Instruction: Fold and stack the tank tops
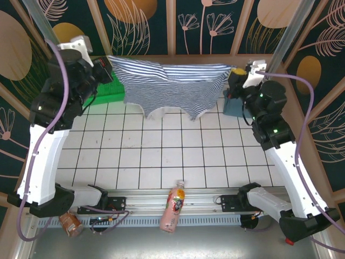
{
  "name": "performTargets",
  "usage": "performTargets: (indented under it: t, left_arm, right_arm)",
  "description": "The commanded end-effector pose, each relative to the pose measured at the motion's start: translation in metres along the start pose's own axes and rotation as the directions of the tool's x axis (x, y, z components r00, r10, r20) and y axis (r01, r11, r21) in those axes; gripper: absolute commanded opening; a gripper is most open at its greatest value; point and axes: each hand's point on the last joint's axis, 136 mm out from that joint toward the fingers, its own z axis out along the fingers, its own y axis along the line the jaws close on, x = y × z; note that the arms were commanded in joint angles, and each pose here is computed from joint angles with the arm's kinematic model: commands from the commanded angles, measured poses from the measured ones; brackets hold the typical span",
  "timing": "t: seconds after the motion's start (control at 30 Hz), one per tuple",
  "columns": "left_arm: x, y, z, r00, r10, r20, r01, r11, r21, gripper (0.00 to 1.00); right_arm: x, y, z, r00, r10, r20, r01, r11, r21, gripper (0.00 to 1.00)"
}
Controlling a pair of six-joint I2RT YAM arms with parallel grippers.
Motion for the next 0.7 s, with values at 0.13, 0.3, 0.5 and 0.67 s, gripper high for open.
performTargets:
  t: [0.13,0.3,0.5,0.67]
  left_arm:
    - [-0.039,0.007,0.020,0.982,0.148,0.115,-0.134,0.983,-0.125,0.00]
    - [-0.037,0.007,0.075,0.976,0.183,0.115,-0.168,0.978,-0.127,0.00]
    - [-0.050,0.007,0.137,0.975,0.168,0.146,-0.159,0.985,-0.075,0.00]
    - [-0.062,-0.007,0.158,0.971,0.182,0.156,-0.182,0.983,-0.017,0.00]
  right_arm:
    - [-0.069,0.001,0.017,0.972,-0.090,0.219,0.093,0.996,-0.003,0.00]
    - [-0.057,-0.011,0.059,0.979,-0.042,0.201,0.049,0.998,-0.034,0.00]
    - [-0.037,-0.023,0.121,0.997,0.027,0.078,-0.020,0.996,-0.086,0.00]
    - [-0.035,-0.021,0.142,0.999,0.033,0.019,-0.031,0.992,-0.123,0.00]
